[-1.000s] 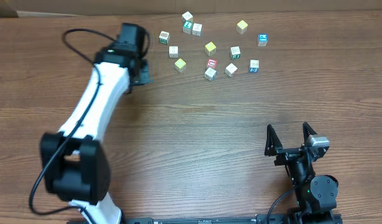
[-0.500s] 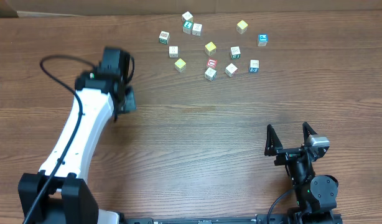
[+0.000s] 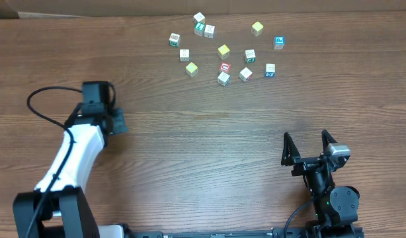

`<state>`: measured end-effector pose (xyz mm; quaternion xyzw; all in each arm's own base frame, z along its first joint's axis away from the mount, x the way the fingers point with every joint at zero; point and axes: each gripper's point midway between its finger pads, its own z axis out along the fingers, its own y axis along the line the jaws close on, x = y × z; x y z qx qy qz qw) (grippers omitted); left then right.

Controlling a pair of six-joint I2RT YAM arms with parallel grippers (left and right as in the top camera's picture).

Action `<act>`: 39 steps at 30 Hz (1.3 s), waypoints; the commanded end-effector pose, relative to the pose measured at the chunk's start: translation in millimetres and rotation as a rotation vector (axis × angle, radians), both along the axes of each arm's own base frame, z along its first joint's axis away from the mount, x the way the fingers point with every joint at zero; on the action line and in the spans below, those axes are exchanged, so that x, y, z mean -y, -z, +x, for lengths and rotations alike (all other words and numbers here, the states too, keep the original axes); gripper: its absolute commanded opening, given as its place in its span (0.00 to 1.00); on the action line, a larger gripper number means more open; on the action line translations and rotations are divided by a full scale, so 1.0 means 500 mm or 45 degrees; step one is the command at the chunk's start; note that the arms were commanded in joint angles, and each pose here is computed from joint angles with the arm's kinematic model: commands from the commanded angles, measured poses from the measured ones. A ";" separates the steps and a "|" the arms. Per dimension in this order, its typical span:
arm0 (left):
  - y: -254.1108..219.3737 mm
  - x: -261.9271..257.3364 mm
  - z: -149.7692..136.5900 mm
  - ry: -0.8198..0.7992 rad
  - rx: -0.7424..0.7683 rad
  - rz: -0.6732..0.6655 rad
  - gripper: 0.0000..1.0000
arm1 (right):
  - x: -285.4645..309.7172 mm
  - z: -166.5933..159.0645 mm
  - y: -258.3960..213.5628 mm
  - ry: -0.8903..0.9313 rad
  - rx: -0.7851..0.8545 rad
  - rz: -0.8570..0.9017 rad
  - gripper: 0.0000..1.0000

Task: Form a horizontal line
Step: 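Grasp the I block, carry it left-forward and set it down, then reach the left gripper to the yellow G block and grasp it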

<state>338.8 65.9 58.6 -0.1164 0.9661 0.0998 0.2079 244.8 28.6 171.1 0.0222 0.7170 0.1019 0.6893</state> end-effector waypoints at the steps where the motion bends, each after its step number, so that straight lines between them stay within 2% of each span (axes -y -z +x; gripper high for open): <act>1: 0.045 0.005 0.003 0.226 -0.062 -0.056 0.04 | 0.000 0.000 0.002 -0.004 0.008 -0.005 1.00; 6: 0.086 0.013 0.028 0.389 -0.085 -0.028 0.05 | 0.000 0.000 0.002 -0.004 0.009 -0.005 1.00; 13: 0.167 0.015 0.010 0.406 -0.213 -0.056 0.07 | 0.000 0.000 0.002 -0.004 0.009 -0.005 1.00; 15: 0.171 0.015 0.008 0.406 -0.220 -0.059 0.18 | 0.000 0.000 0.002 -0.004 0.008 -0.005 1.00; 16: 0.169 0.015 0.010 0.406 -0.216 -0.057 0.28 | 0.000 0.000 0.002 -0.004 0.008 -0.005 1.00; 17: 0.166 0.015 0.012 0.406 -0.211 -0.056 0.34 | 0.000 0.000 0.002 -0.004 0.009 -0.005 1.00; 18: 0.156 0.014 0.018 0.397 -0.196 -0.055 0.45 | 0.000 0.000 0.002 -0.004 0.009 -0.005 1.00; 21: 0.130 0.012 0.033 0.392 -0.165 -0.048 0.67 | 0.000 0.000 0.002 -0.004 0.009 -0.005 1.00; 23: 0.101 0.009 0.047 0.393 -0.136 -0.038 0.77 | 0.000 0.000 0.002 -0.004 0.008 -0.005 1.00; 25: 0.062 0.007 0.062 0.391 -0.107 -0.030 0.82 | 0.000 0.000 0.002 -0.004 0.009 -0.005 1.00; 26: 0.053 0.007 0.065 0.388 -0.100 -0.030 0.88 | 0.000 0.000 0.002 -0.004 0.008 -0.005 1.00; 28: 0.011 0.006 0.078 0.366 -0.068 -0.033 0.94 | 0.000 0.000 0.002 -0.004 0.009 -0.005 1.00; 29: -0.023 0.008 0.088 0.363 -0.047 -0.032 1.00 | 0.000 0.000 0.002 -0.004 0.008 -0.005 1.00; 33: -0.162 0.033 0.128 0.348 0.060 -0.046 1.00 | 0.000 0.000 0.002 -0.004 0.008 -0.005 1.00; 36: -0.303 0.104 0.175 0.408 0.227 -0.118 1.00 | 0.000 0.000 0.002 -0.004 0.008 -0.005 1.00; 39: -0.395 0.175 0.210 0.428 0.385 -0.167 1.00 | 0.000 0.000 0.002 -0.004 0.008 -0.005 1.00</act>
